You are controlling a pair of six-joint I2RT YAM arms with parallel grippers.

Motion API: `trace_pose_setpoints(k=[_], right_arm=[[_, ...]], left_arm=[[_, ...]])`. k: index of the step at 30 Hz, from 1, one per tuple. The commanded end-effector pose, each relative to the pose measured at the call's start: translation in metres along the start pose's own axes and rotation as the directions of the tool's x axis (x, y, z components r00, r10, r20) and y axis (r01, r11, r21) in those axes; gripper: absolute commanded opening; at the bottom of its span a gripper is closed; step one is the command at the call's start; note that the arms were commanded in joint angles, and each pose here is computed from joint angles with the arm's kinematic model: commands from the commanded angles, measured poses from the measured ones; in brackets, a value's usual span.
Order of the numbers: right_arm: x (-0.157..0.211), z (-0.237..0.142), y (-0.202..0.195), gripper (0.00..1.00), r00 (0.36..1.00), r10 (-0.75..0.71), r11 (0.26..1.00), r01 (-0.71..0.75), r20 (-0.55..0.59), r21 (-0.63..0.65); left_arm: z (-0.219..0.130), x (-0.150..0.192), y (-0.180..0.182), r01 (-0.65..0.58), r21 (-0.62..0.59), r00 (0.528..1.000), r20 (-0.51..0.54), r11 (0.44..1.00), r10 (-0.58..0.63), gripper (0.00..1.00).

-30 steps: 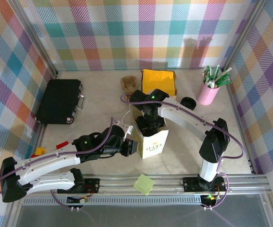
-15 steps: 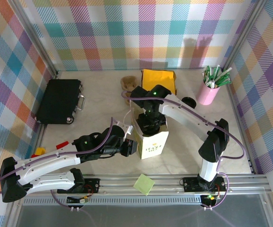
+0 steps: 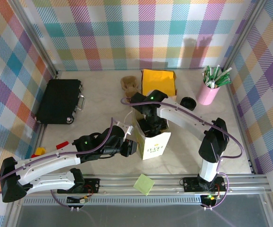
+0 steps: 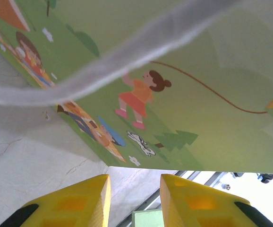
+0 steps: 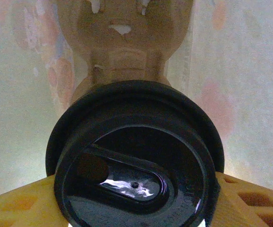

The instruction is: Pack the takeout coffee

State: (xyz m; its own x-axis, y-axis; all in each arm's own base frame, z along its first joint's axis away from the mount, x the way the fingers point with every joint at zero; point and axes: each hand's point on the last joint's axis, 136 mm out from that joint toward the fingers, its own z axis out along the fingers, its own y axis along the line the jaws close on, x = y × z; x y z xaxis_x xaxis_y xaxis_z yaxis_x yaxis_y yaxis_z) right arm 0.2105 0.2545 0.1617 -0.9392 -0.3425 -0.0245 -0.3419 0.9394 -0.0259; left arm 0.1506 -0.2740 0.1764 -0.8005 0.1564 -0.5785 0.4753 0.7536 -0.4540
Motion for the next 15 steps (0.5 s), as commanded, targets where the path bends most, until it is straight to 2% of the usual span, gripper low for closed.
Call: trace_pose_setpoints(k=[1, 15], right_arm=[[0.005, 0.009, 0.007, 0.38, 0.999, 0.005, 1.0, -0.005, -0.032, -0.018], [0.005, 0.022, 0.012, 0.38, 0.998, 0.044, 0.999, -0.045, -0.045, -0.028]], left_arm=[[-0.002, 0.001, 0.0, -0.007, 0.0, 1.0, 0.016, 1.0, 0.007, 0.33], [-0.001, -0.002, -0.001, -0.006, 0.001, 1.0, 0.024, 1.0, 0.006, 0.33]])
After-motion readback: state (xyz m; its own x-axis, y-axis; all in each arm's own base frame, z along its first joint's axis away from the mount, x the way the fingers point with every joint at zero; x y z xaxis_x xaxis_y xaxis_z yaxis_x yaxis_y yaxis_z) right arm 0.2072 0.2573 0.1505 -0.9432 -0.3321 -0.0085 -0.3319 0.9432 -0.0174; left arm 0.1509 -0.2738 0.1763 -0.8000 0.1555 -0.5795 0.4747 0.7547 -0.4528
